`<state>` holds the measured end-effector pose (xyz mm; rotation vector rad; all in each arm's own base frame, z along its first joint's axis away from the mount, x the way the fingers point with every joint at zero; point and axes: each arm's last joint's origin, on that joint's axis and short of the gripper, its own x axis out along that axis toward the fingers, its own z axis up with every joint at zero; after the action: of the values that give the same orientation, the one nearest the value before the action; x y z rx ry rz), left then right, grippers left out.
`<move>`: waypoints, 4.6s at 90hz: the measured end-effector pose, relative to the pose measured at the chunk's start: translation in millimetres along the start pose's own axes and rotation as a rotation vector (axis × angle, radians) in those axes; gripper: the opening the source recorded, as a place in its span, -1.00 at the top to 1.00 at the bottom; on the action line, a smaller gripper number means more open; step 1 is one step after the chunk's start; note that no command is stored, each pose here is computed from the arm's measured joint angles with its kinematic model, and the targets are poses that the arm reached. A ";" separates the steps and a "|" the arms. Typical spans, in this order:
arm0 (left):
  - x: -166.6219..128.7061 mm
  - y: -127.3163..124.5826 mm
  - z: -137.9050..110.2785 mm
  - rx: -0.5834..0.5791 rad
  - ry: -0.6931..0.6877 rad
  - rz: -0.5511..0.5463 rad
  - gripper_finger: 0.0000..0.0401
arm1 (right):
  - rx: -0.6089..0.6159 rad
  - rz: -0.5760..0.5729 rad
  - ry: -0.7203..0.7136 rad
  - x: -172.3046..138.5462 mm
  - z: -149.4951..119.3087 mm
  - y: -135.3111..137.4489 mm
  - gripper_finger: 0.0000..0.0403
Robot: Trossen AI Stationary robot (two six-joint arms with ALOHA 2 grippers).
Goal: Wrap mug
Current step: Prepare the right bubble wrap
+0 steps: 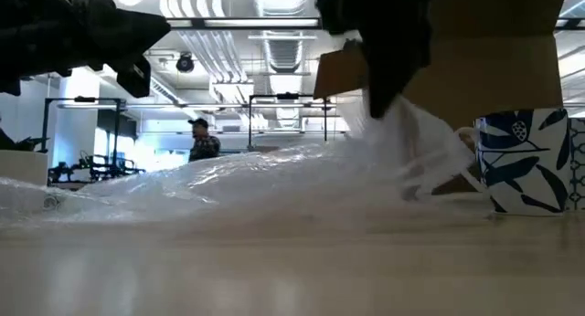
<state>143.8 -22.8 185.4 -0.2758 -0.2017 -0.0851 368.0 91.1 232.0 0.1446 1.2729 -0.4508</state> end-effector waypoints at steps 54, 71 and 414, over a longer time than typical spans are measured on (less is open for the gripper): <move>0.1 0.0 -0.4 0.004 0.003 0.000 0.90 | -0.096 -0.303 -0.721 -185.8 63.0 -33.7 1.00; 0.4 0.1 -1.0 0.005 0.007 0.001 0.90 | -0.087 -0.270 -0.855 -229.1 63.8 -49.3 1.00; 107.7 -25.1 64.1 0.425 -0.064 0.343 -0.12 | 0.452 -0.748 -1.043 -294.2 71.9 -81.6 1.00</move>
<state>234.3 -35.0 274.8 0.1132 -0.2277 0.3044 334.2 64.6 542.7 -0.1914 0.1325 -1.2565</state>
